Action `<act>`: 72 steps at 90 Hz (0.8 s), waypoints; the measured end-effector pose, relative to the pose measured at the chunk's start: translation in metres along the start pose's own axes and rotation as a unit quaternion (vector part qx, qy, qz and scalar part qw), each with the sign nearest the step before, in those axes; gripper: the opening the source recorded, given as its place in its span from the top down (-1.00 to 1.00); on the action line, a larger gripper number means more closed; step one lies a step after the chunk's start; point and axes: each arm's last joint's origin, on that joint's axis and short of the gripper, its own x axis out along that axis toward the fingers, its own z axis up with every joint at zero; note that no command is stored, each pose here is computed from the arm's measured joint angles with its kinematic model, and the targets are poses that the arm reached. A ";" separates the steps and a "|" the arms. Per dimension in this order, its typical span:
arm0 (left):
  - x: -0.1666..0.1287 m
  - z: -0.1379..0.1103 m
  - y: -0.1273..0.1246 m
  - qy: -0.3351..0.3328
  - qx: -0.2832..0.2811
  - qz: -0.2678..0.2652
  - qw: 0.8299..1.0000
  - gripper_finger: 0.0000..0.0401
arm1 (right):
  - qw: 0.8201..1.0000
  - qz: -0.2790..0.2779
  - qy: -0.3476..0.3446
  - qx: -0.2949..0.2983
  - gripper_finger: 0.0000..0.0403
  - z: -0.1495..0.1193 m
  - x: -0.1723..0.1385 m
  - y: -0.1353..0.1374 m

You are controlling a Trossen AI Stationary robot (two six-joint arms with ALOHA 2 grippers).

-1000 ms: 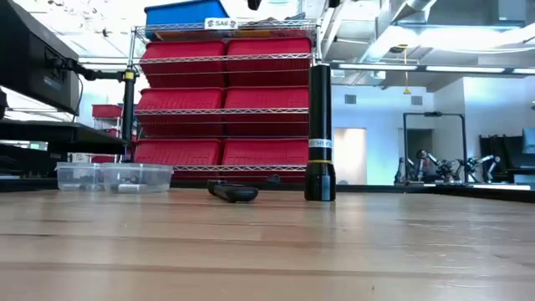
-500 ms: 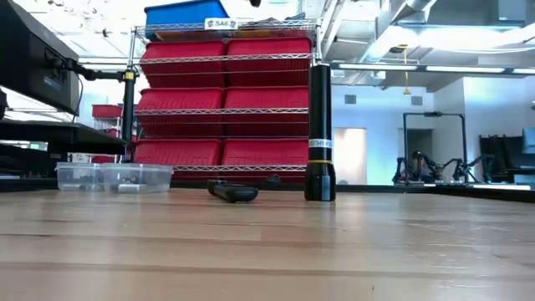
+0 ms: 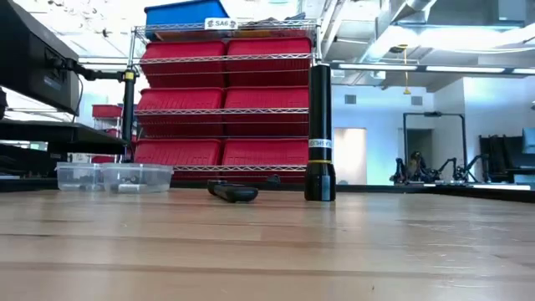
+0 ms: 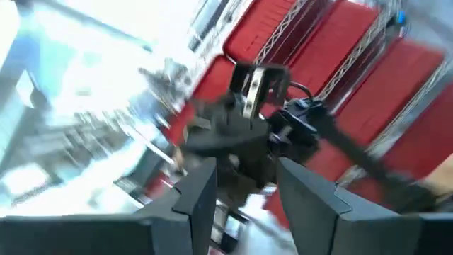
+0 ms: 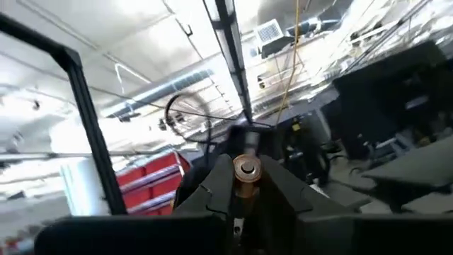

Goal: Insert battery
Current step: Insert the brown battery into the flashlight's battery compartment

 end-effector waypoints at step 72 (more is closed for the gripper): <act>0.000 0.000 -0.007 0.009 0.053 -0.032 0.998 0.37 | 0.953 0.022 0.074 0.293 0.86 -0.022 0.012 -0.024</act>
